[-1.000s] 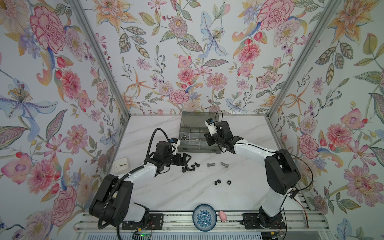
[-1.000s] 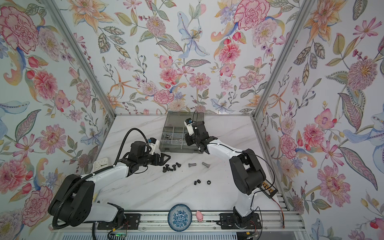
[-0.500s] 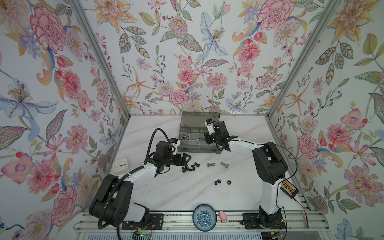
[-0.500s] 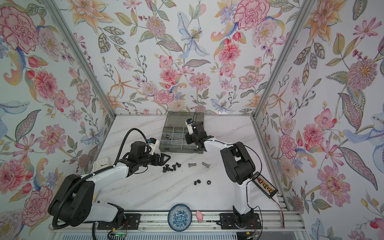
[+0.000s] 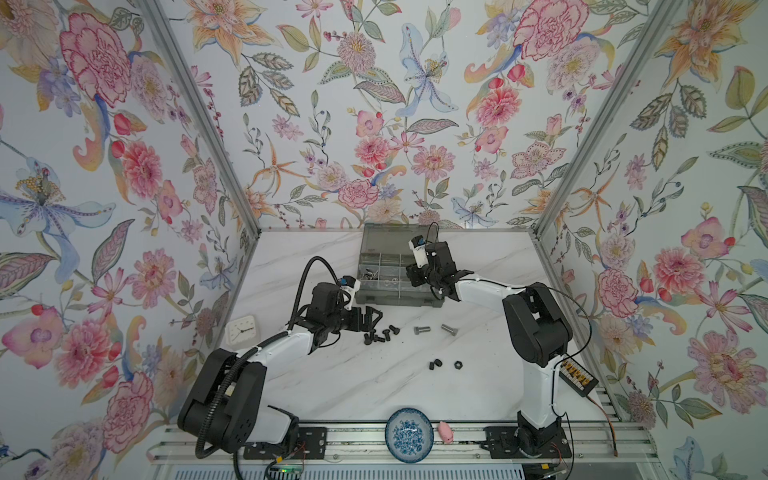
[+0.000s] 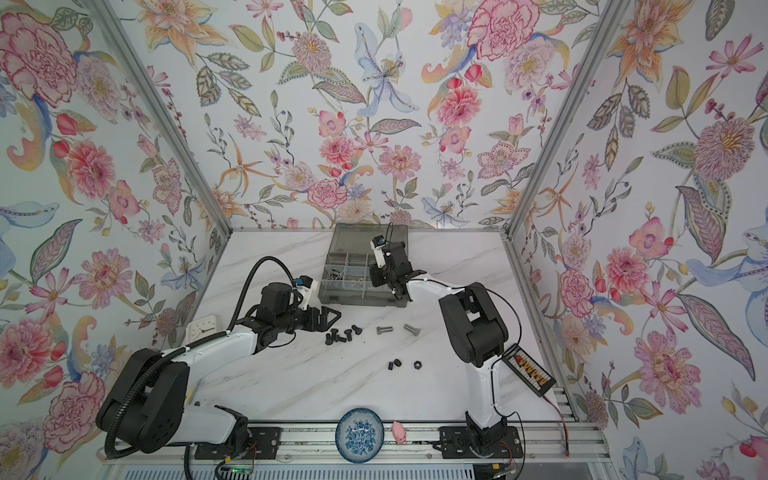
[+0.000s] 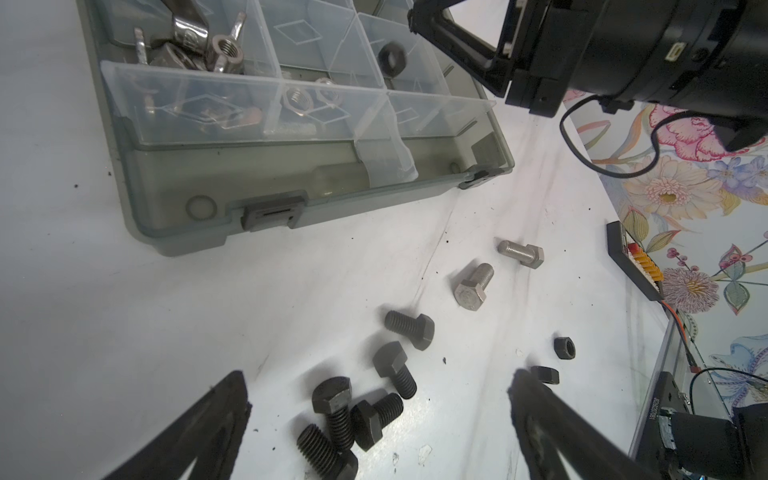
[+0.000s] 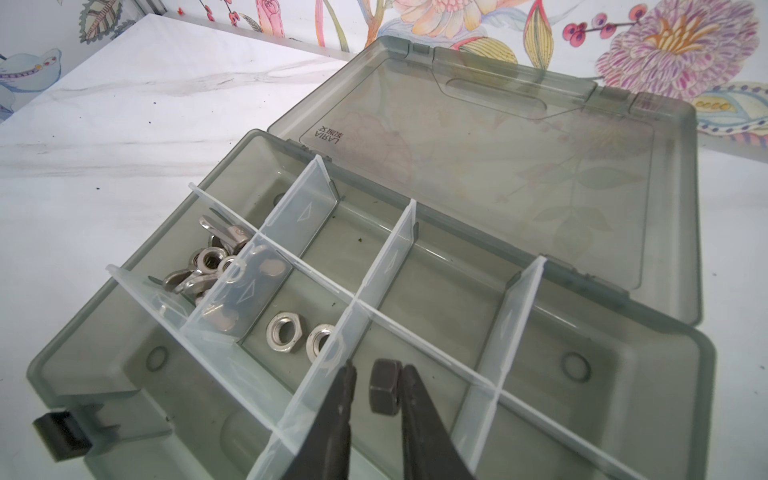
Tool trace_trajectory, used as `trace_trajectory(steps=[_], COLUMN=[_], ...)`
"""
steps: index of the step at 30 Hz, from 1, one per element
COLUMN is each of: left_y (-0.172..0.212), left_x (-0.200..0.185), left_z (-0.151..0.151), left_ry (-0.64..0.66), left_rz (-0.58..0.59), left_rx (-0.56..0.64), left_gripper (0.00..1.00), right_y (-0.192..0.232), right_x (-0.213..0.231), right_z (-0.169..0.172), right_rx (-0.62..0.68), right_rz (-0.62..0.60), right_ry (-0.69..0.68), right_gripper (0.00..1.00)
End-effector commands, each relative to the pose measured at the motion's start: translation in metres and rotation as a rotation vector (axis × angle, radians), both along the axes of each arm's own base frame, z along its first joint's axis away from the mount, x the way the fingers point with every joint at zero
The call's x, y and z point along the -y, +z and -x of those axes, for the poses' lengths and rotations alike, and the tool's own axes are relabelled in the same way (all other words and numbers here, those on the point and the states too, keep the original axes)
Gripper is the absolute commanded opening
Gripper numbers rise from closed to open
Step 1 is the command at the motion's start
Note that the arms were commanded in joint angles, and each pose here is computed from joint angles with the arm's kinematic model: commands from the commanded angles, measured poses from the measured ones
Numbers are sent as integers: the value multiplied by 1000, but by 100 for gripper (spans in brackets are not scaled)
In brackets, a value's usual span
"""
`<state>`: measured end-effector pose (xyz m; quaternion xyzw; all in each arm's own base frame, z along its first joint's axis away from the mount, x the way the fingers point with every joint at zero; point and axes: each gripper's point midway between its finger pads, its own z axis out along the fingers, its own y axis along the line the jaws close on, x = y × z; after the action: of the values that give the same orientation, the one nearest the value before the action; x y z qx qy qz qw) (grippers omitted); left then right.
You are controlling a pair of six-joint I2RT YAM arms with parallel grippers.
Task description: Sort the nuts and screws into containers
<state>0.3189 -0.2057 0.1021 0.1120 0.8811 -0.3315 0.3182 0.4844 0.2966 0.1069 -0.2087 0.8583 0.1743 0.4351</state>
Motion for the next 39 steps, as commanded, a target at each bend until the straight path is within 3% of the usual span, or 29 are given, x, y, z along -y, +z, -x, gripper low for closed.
trace_trajectory(steps=[1, 8, 15, 20, 26, 31, 39], left_y=[5, 5, 8, 13, 17, 17, 12], left_x=[-3, -3, -2, -1, -2, -1, 1], left_z=[-2, -2, -5, -8, -9, -9, -10], left_ry=[16, 15, 17, 16, 16, 14, 11], left_rz=[15, 19, 21, 19, 16, 17, 19], left_rx=[9, 10, 13, 24, 25, 19, -4], left_gripper=[99, 99, 99, 99, 99, 99, 99], right_y=[-3, 14, 38, 37, 17, -3, -23], right_x=[-1, 2, 18, 38, 68, 93, 107], right_z=[-4, 0, 28, 68, 138, 194, 254], right_rx=[-8, 13, -16, -139, -357, -493, -630], right_rz=[-3, -17, -12, 40, 82, 91, 122], right_ry=[-7, -9, -24, -44, -87, -146, -137], right_gripper=[29, 35, 44, 50, 61, 63, 63])
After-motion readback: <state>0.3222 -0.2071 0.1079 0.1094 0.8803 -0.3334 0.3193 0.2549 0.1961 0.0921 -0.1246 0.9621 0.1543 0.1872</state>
